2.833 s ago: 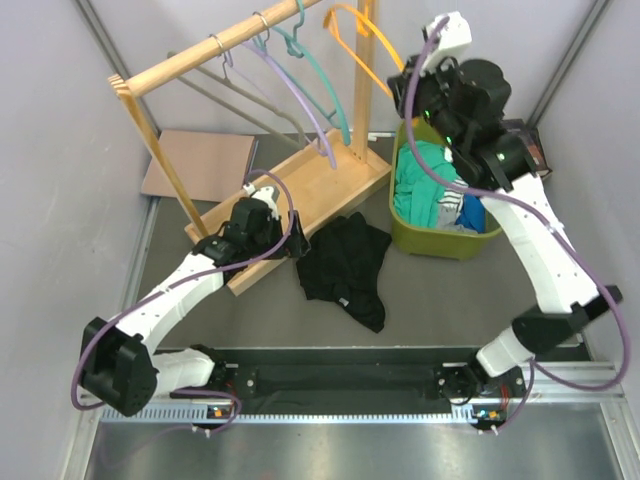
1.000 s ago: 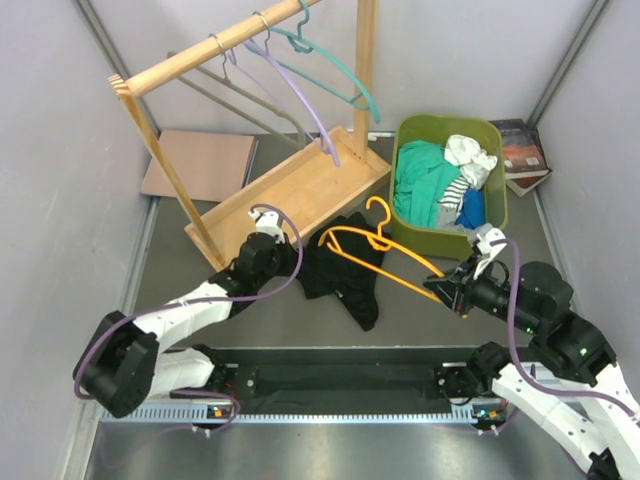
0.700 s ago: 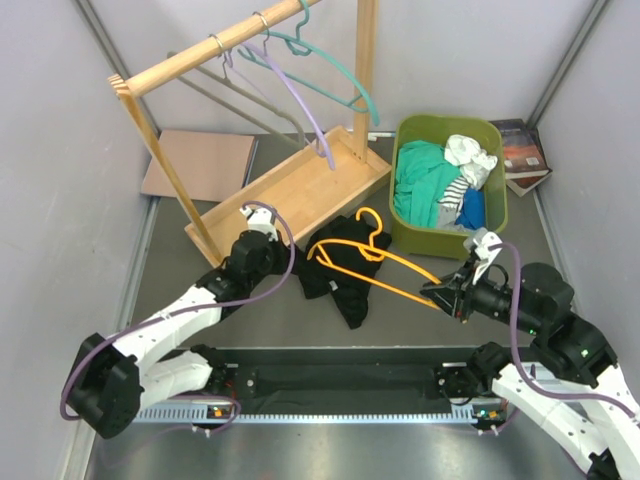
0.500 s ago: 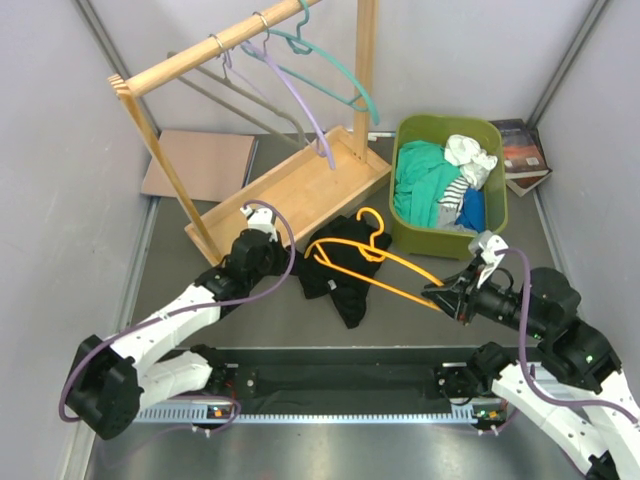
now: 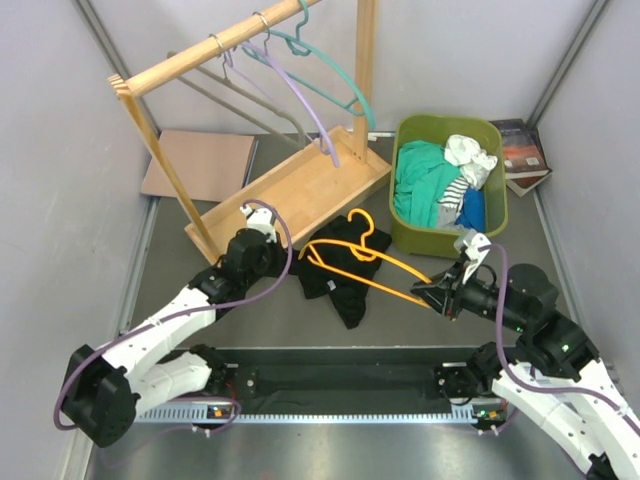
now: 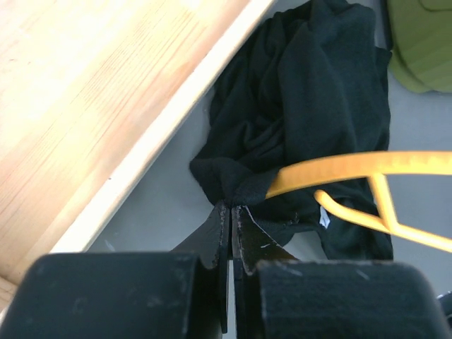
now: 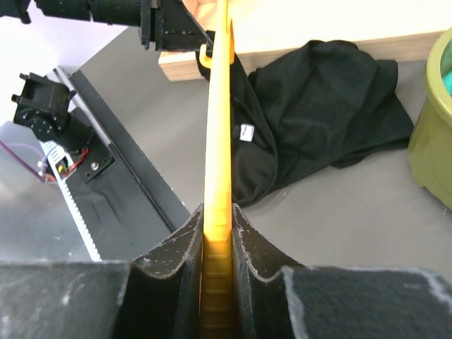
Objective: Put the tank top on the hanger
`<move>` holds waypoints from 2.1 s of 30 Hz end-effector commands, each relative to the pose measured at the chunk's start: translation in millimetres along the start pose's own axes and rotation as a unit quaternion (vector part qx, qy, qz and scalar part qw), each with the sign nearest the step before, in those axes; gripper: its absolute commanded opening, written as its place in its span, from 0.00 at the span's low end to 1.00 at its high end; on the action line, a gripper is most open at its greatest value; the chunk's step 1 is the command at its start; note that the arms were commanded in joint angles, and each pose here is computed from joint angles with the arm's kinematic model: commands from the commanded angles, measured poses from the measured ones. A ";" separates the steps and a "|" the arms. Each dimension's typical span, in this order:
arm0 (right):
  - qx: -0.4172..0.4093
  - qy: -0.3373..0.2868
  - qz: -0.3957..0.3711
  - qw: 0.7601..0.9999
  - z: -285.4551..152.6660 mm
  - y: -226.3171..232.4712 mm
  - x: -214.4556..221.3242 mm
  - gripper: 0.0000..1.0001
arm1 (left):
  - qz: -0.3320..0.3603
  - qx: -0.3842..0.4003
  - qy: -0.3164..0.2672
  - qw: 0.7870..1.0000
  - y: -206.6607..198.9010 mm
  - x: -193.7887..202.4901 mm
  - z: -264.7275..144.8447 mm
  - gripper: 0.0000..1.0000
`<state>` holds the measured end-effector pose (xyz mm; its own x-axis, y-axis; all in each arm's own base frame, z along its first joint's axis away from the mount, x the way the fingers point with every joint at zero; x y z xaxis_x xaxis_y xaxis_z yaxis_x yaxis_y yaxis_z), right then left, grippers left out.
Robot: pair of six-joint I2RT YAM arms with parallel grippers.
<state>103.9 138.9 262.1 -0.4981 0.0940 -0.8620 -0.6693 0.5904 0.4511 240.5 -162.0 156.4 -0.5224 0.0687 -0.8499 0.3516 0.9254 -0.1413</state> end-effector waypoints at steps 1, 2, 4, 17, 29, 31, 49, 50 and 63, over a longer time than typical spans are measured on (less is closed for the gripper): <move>-0.025 -0.043 -0.015 0.999 7.9 6.5 -16.8 0.00 | 0.005 0.025 -0.037 0.999 -9.9 -29.0 -12.0 0.00; -0.025 -0.042 -0.014 0.999 9.0 6.1 -15.9 0.00 | 0.006 0.028 -0.037 0.999 -10.3 -29.9 -12.9 0.00; -0.024 -0.040 -0.012 0.999 13.0 3.4 -13.4 0.00 | 0.010 0.054 -0.038 0.998 -17.1 -32.3 -17.0 0.00; -0.070 -0.030 0.026 0.997 24.4 8.3 2.6 0.00 | 0.072 0.073 -0.075 0.992 -18.4 -53.4 -41.7 0.00; -0.087 -0.066 0.031 0.994 38.5 7.8 -5.6 0.00 | 0.087 0.213 -0.110 0.967 -55.7 -66.3 -66.8 0.00; -0.085 -0.066 0.032 0.994 43.9 5.3 -6.1 0.00 | 0.084 0.261 -0.118 0.955 -69.8 -72.7 -73.3 0.00; -0.090 -0.075 0.033 0.993 58.8 0.9 -7.0 0.00 | 0.161 0.252 -0.146 0.943 -93.8 -97.4 -84.5 0.55; -0.090 -0.076 0.034 0.992 58.4 0.9 -6.9 0.00 | 0.160 0.237 -0.156 0.945 -89.1 -100.4 -88.2 0.62; -0.122 -0.087 0.041 0.988 64.0 6.8 -7.6 0.00 | 0.126 0.248 -0.245 0.929 -99.8 -128.2 -88.1 0.79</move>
<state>140.2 187.1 231.9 -0.5316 0.2301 -0.8151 -0.6907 0.4393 0.5745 193.5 -217.1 313.1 -0.0530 0.0627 -0.9966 0.7900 0.6130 -0.0035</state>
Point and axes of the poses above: each gripper's point midway between its finger pads, its own z axis out along the fingers, its own y axis along the line the jaws close on, x = y × z, the point moved 4 cm from there along -z, back along the fingers, and after that the axes turned 11 degrees about z, right-handed, at the moved point
